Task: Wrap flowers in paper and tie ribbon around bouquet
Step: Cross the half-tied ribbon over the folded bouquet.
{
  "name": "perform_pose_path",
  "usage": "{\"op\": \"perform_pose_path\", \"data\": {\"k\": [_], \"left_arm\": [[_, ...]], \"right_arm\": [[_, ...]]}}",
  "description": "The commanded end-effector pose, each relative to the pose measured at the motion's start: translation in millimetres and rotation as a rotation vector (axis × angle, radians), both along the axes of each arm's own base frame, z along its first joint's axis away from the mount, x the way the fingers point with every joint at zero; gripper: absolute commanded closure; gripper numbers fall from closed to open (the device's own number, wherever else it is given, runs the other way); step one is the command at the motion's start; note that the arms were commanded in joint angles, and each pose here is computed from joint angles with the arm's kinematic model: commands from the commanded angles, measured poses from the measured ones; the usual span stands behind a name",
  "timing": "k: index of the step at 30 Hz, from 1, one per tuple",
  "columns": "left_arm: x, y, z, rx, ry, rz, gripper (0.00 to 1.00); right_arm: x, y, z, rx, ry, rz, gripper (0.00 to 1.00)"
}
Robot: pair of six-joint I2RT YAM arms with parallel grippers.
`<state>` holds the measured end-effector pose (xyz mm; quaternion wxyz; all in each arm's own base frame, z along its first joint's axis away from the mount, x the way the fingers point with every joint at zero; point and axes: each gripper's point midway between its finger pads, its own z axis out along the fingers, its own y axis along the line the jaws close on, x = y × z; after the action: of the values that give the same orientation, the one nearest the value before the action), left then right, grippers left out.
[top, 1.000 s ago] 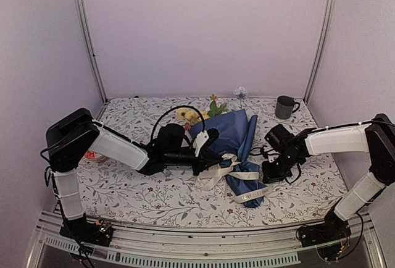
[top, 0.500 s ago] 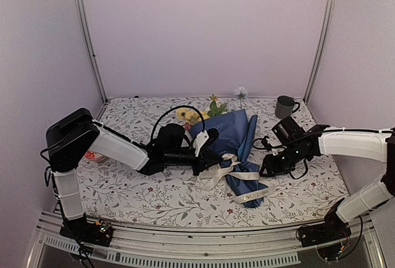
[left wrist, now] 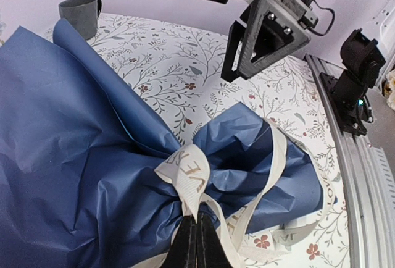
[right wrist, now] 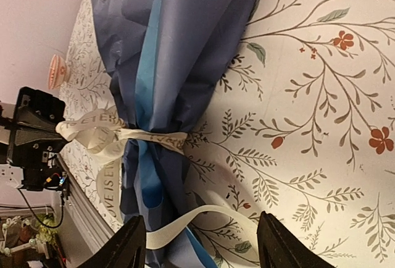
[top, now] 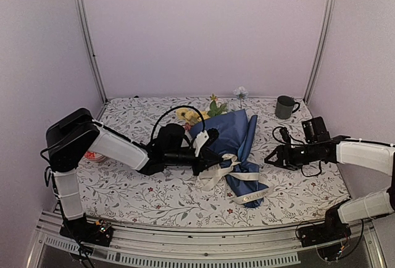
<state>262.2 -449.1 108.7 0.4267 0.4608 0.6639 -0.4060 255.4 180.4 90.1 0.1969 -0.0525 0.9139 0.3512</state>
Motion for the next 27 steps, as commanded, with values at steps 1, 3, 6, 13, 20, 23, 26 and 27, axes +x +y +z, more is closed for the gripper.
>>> {"op": "perform_pose_path", "data": {"k": [1,3,6,13,20,23,26,27], "left_arm": [[0.4,2.7,3.1,-0.014,0.001,-0.007,1.00],[0.8,2.6,2.5,-0.013,0.000,-0.007,1.00],[1.0,1.8,2.4,-0.014,0.001,-0.008,1.00],[0.8,1.8,2.7,-0.012,0.002,-0.008,1.00],[0.0,2.2,1.3,-0.006,0.006,-0.009,1.00],[0.2,2.2,0.7,-0.005,0.007,-0.008,1.00],[0.2,1.8,0.8,-0.006,0.006,-0.010,1.00],[0.1,1.9,0.3,-0.005,0.007,-0.010,1.00]], "right_arm": [[-3.1,26.6,43.9,0.221,-0.101,0.098,0.41],[-9.7,41.0,55.6,0.138,-0.205,0.154,0.43],[-17.7,56.4,64.5,0.015,-0.313,0.205,0.44],[-23.3,70.0,27.1,-0.090,-0.210,0.285,0.55],[-34.1,90.3,18.3,-0.159,-0.220,0.403,0.45],[-39.7,89.5,10.1,-0.182,-0.198,0.425,0.45],[-44.1,87.2,1.6,-0.214,-0.171,0.441,0.48],[-45.4,87.1,-0.4,-0.219,-0.164,0.447,0.51]]}}
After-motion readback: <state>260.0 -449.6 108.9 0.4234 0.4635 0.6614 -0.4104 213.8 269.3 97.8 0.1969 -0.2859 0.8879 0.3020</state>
